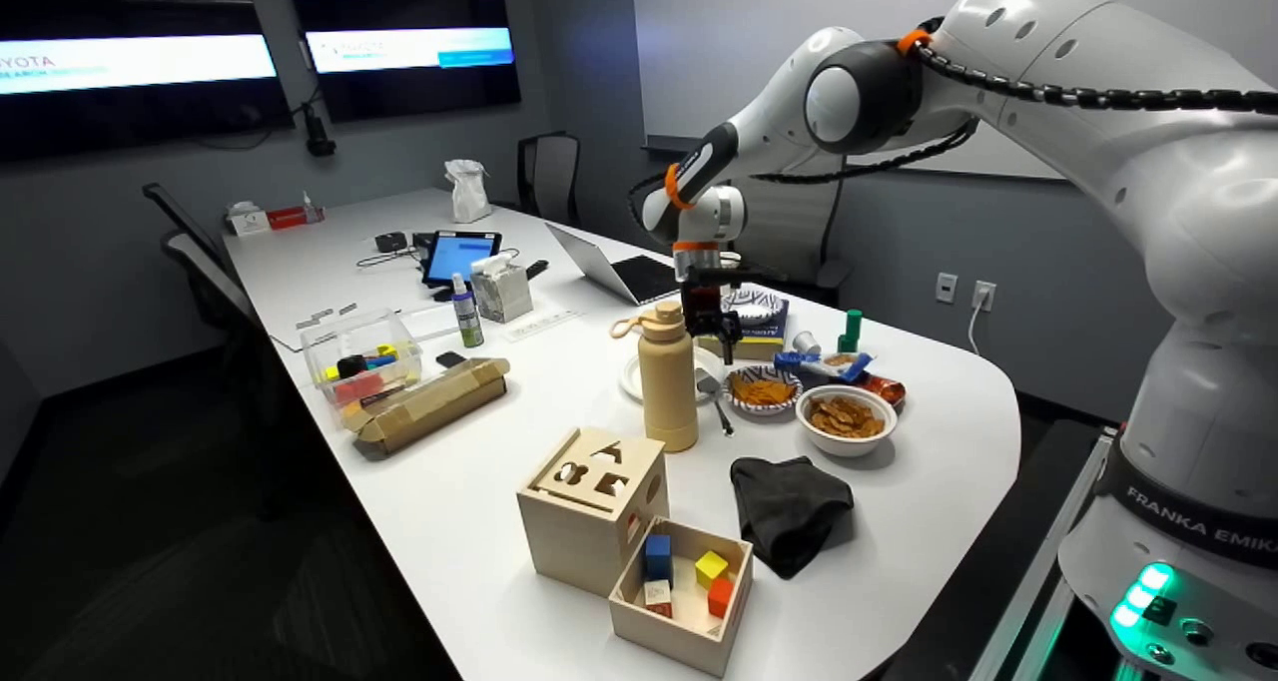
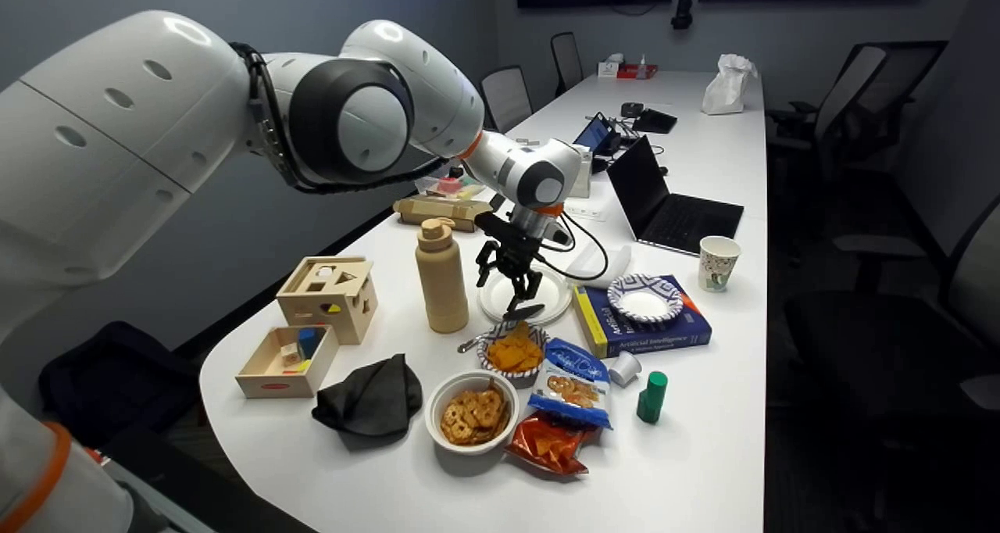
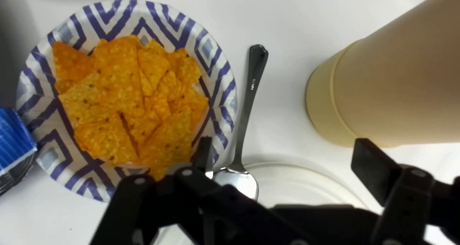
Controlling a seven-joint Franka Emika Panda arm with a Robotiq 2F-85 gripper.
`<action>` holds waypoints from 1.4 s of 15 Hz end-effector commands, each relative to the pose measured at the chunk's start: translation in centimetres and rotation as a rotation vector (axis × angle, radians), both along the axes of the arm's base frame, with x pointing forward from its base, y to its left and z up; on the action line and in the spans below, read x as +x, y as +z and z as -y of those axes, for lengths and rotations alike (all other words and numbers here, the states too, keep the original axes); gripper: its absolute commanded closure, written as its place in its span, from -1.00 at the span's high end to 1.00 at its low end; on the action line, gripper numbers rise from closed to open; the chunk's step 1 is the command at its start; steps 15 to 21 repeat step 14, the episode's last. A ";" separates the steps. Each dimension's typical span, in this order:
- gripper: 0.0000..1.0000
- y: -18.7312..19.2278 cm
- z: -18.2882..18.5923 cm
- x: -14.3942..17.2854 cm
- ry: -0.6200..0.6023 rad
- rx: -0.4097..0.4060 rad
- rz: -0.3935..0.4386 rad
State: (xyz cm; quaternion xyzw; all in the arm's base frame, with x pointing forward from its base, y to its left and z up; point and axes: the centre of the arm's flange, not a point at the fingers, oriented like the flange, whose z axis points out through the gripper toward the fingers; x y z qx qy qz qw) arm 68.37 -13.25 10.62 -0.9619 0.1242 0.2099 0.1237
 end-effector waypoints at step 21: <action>1.00 6.2 3.8 -15.0 -0.199 0.121 0.068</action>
